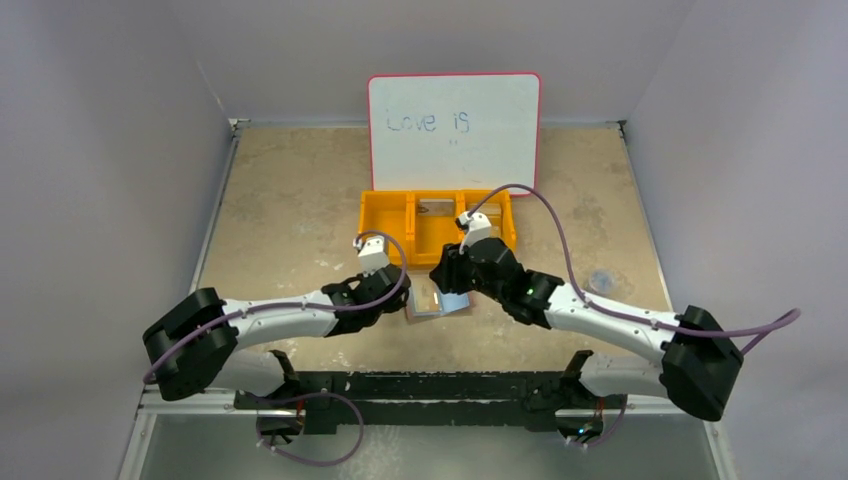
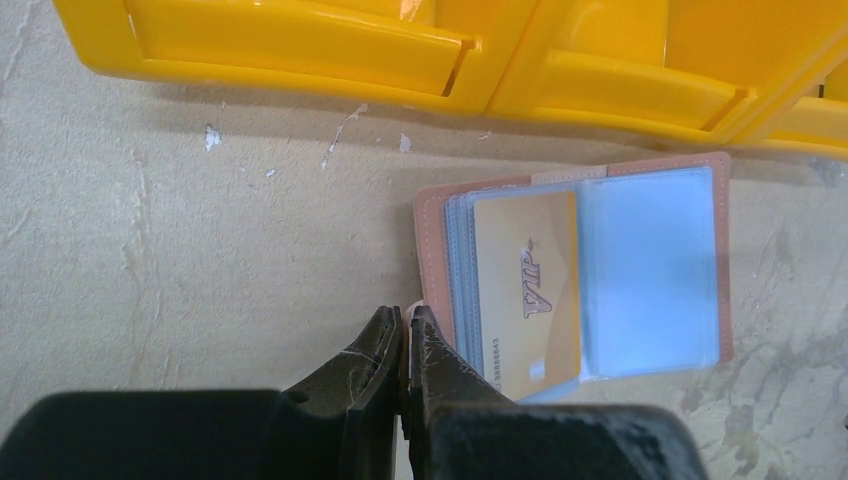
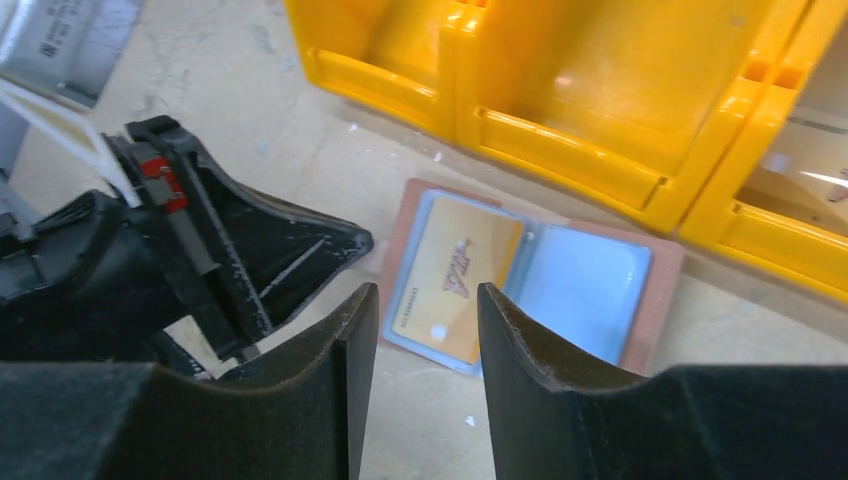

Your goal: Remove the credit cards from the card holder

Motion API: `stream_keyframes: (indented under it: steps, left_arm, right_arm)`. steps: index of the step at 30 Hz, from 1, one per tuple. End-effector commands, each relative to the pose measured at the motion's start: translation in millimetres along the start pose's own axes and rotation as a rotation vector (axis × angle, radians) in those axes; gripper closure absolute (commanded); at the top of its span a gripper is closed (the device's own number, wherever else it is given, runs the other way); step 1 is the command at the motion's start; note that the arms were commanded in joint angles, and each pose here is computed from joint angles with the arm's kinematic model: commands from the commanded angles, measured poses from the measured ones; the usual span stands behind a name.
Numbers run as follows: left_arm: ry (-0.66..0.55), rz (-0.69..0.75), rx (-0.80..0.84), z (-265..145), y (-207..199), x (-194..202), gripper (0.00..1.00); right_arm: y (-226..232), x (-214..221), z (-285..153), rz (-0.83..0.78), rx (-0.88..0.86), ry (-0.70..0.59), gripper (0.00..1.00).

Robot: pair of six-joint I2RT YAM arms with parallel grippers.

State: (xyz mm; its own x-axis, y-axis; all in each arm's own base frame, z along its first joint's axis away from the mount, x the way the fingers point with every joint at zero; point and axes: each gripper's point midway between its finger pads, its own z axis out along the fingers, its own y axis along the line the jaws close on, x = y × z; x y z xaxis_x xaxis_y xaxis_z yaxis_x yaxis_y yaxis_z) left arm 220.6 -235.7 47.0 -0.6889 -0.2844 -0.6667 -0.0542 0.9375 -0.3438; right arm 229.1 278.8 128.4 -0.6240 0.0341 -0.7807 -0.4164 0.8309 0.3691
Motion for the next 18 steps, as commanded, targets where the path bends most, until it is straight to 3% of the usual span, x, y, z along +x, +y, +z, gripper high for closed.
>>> stream_keyframes:
  steps: [1,6,10,13,18]
  left_arm:
    - [-0.019,0.015,0.007,-0.6,-7.5,-9.1,1.0]
    - [-0.022,0.016,-0.033,2.1,0.0,-7.5,1.0]
    - [-0.027,0.021,-0.043,2.0,0.7,-9.5,0.81]
    - [-0.037,0.015,-0.027,0.0,-5.9,-14.9,0.71]
    - [-0.053,-0.008,0.027,0.6,-21.2,-20.9,0.55]
  right_arm:
    - [21.6,-11.3,3.9,0.063,-0.124,-0.015,0.56]
    - [11.3,12.3,25.7,0.144,-0.201,0.077,0.57]
    - [12.5,21.2,37.3,0.164,-0.233,0.121,0.58]
    - [0.5,33.7,43.0,0.185,-0.175,0.16,0.66]
    - [-12.2,49.2,41.5,0.261,-0.163,0.167,0.65]
